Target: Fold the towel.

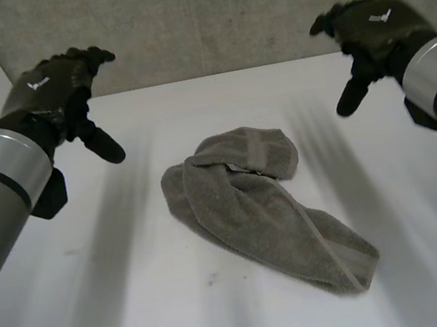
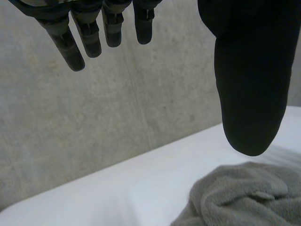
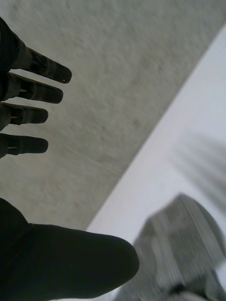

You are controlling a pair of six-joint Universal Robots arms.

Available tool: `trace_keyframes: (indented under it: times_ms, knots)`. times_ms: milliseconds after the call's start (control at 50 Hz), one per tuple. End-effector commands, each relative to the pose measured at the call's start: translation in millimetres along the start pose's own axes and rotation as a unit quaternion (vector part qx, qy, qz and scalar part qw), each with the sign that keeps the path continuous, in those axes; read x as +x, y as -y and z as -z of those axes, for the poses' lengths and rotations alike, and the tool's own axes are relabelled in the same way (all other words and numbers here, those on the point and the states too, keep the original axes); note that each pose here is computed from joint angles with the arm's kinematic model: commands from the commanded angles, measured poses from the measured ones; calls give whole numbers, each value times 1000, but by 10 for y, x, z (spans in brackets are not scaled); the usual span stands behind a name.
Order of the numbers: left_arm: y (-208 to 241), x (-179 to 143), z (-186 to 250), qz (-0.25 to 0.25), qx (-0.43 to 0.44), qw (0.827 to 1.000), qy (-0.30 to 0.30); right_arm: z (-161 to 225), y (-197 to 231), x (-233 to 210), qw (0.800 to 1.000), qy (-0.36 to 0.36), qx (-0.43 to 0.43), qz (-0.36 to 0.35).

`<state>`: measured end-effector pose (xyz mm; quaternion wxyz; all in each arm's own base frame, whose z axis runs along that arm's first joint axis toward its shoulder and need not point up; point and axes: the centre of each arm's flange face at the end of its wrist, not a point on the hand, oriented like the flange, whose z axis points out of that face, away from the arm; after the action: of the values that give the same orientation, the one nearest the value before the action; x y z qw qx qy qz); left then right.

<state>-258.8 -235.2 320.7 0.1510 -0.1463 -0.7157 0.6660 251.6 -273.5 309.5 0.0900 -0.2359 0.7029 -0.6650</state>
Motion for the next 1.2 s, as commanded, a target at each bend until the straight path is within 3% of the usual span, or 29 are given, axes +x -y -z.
trace_keyframes:
  times_ms: [20, 80, 200, 480, 540, 580, 640, 680, 740, 800, 900, 1000, 1200]
  knots:
    - [-164, 6, -131, -2, -15, 1000, -1, -95, -468, -354, 990, 48, -88, -98]
    - [-165, 0, -143, -2, -12, 1000, 1, -195, -760, -432, 979, 52, -132, -145]
    - [-180, -6, -135, -2, -12, 1000, 2, -347, -1266, -682, 964, 68, -197, -166]
    - [-233, 23, -142, -4, -8, 1000, -2, -488, -1666, -1038, 963, 88, -205, -148]
    - [-249, 30, -148, -4, -6, 1000, -4, -510, -1548, -1006, 970, 79, -176, -147]
    - [-253, 30, -155, -4, -4, 1000, -4, -474, -1128, -919, 980, 75, -112, -147]
    - [-311, 72, -165, -4, -8, 1000, -11, -423, -877, -858, 983, 76, -75, -147]
    - [-395, 156, -219, -7, -6, 1000, -24, -278, -482, -786, 988, 90, -16, -121]
    - [-518, 275, -324, -19, 0, 999, -47, -130, -298, -785, 991, 113, 9, -64]
    - [-606, 347, -387, -28, 0, 998, -64, -49, -264, -801, 992, 124, 11, -37]
    - [-991, 697, -541, -59, -15, 985, -164, 243, -255, -793, 989, 144, -18, 32]
    - [-1323, 889, -566, -60, -49, 974, -211, 380, -235, -782, 987, 150, -23, 47]
    - [-1619, 1054, -675, -64, -38, 971, -228, 424, -152, -753, 985, 146, -2, 90]
